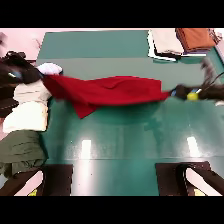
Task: Fold the shirts.
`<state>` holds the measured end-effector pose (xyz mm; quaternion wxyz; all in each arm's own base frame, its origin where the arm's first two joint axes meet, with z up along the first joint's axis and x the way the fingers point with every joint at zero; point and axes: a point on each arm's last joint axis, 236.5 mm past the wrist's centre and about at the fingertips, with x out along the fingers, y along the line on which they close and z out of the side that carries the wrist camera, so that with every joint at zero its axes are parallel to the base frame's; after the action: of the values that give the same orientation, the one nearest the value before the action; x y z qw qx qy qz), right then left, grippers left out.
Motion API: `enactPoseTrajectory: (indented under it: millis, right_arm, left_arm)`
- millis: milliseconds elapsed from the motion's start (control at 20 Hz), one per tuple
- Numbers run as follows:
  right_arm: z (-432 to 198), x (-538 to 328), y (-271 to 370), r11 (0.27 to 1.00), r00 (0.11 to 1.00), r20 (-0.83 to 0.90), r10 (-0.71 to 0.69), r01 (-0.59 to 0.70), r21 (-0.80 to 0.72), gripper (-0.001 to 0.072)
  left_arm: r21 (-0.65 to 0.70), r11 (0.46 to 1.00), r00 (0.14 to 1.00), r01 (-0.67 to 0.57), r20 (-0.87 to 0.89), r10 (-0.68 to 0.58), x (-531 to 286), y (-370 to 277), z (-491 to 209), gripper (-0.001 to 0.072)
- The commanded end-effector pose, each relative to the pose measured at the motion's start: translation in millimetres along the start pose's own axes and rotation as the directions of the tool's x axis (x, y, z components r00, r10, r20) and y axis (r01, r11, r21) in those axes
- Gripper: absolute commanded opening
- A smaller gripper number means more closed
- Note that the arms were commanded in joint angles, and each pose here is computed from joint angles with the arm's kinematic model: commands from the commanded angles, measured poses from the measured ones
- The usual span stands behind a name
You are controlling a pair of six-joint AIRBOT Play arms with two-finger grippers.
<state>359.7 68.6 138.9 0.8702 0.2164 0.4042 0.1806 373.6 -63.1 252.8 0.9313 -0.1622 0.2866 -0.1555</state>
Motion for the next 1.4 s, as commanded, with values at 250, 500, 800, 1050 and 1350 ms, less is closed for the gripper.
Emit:
enactPoseTrajectory:
  millis: [250,500,800,1050,1350]
  right_arm:
    - [118,-296,179,0.871,0.738,0.674,0.033,0.309,-0.381,0.0015]
    - [127,-317,158,0.871,0.746,0.653,-0.129,0.4,-0.285,0.0014]
    - [118,-194,50,0.961,0.941,0.283,-0.186,0.234,-0.146,0.0014]
    - [37,-40,-75,0.924,0.891,-0.247,-0.382,0.367,-0.105,0.0014]
    - [34,71,-128,0.935,0.867,-0.357,-0.346,0.352,-0.05,0.0014]
  left_arm:
    - [0.359,0.933,0.671,-0.001,0.692,-0.265,-316,-197,149,0.0024]
    - [0.366,0.931,0.626,-0.021,0.73,-0.273,-338,-205,154,0.0022]
    - [0.062,0.992,0.971,0.107,0.207,-0.118,-91,-83,97,0.0023]
    - [-0.151,0.988,0.958,-0.017,-0.287,-0.027,87,26,-41,0.0023]
    - [-0.137,0.986,0.909,-0.099,-0.416,0.034,208,77,-89,0.0023]
